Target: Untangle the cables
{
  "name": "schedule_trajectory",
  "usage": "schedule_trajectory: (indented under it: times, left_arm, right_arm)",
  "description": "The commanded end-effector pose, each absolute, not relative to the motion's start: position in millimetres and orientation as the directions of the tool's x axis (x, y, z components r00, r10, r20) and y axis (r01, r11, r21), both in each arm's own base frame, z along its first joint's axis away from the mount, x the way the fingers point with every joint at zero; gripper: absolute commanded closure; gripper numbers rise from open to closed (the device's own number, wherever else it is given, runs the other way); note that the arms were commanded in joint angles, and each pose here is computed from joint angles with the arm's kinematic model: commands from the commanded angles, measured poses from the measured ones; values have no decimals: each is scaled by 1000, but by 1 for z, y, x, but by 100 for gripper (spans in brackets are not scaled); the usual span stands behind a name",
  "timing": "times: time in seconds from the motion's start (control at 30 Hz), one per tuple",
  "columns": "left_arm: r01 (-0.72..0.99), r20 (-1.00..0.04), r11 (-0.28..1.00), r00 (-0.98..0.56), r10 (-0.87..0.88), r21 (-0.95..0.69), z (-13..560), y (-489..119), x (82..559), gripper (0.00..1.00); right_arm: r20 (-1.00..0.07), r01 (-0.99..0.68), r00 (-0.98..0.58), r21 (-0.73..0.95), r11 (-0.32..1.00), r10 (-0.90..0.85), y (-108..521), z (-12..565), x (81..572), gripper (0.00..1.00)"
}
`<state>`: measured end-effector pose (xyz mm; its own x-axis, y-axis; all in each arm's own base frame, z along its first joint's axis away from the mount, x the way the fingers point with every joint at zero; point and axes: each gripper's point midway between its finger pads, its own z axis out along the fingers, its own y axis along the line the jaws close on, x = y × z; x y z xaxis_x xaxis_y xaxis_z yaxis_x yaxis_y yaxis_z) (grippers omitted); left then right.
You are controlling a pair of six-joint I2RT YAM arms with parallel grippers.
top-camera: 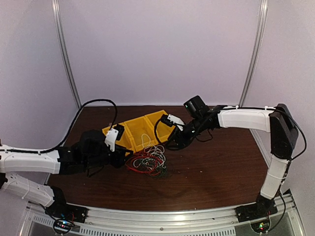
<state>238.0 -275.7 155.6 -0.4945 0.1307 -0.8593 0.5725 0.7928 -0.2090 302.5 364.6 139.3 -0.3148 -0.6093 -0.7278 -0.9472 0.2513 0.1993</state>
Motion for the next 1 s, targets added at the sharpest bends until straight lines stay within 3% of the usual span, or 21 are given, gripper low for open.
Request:
schedule_trajectory:
  times: [0.0, 0.37, 0.97]
  left_arm:
    - [551, -876, 784, -483, 20, -286, 170, -276, 239, 60]
    - [499, -830, 784, -556, -36, -368, 150, -276, 236, 60]
    - [385, -834, 829, -526, -163, -405, 167, -250, 244, 59]
  right_arm:
    - [-762, -943, -316, 184, 278, -565, 395, 153, 322, 51]
    - [-758, -923, -331, 136, 361, -562, 449, 140, 381, 52]
    - [-686, -929, -239, -43, 367, -687, 470, 103, 391, 52]
